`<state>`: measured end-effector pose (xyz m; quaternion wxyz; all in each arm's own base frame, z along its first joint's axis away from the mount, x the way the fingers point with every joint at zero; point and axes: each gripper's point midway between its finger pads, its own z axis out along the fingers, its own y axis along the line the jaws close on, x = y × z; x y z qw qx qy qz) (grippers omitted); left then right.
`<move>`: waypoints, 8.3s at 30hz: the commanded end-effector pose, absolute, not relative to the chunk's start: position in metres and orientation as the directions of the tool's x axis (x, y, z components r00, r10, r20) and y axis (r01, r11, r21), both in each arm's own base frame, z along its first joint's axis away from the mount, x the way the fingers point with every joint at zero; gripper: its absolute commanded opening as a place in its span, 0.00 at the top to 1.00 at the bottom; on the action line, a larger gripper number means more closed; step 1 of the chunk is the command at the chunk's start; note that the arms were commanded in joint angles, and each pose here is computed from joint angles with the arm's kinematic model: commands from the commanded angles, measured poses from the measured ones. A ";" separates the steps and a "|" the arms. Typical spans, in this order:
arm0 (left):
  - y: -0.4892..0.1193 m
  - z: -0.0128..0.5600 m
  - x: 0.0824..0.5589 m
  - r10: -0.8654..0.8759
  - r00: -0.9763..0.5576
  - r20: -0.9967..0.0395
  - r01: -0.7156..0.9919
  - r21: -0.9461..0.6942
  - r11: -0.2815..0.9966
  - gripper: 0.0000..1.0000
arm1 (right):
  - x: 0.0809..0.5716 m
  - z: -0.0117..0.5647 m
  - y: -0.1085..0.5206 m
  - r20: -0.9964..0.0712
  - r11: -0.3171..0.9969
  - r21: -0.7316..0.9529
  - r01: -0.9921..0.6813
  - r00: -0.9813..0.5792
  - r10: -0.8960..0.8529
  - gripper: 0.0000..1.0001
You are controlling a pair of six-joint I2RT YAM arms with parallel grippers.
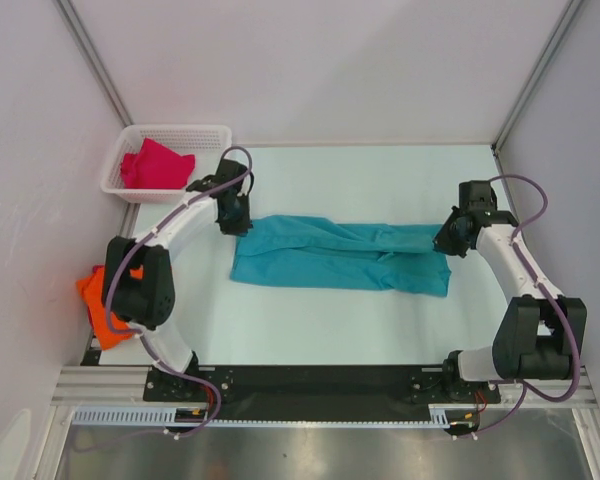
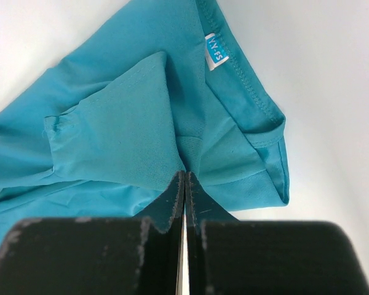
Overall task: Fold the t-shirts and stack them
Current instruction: Fold the other side of the tshirt into a rectangle
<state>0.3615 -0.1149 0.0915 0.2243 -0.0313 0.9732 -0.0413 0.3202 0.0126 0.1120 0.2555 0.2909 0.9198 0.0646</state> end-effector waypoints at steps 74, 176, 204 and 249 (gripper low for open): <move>-0.108 0.132 0.330 -0.143 -0.847 -0.512 -0.050 -0.192 0.980 1.00 | 0.280 0.133 0.014 -0.458 0.844 0.245 0.477 -0.711 0.534 1.00; -0.135 0.097 0.318 -0.095 -0.891 -0.445 0.032 -0.269 0.963 0.00 | 0.350 0.065 0.137 -0.375 0.969 0.074 0.234 -0.894 0.244 1.00; -0.138 0.107 0.306 -0.104 -0.879 -0.466 0.052 -0.309 0.950 0.01 | 0.259 0.078 0.171 -0.395 0.971 0.093 0.219 -0.888 0.238 0.60; -0.125 0.107 0.308 -0.126 -0.876 -0.466 0.047 -0.342 0.939 0.00 | 0.246 0.084 0.081 -0.431 0.932 -0.053 0.360 -0.850 0.304 0.57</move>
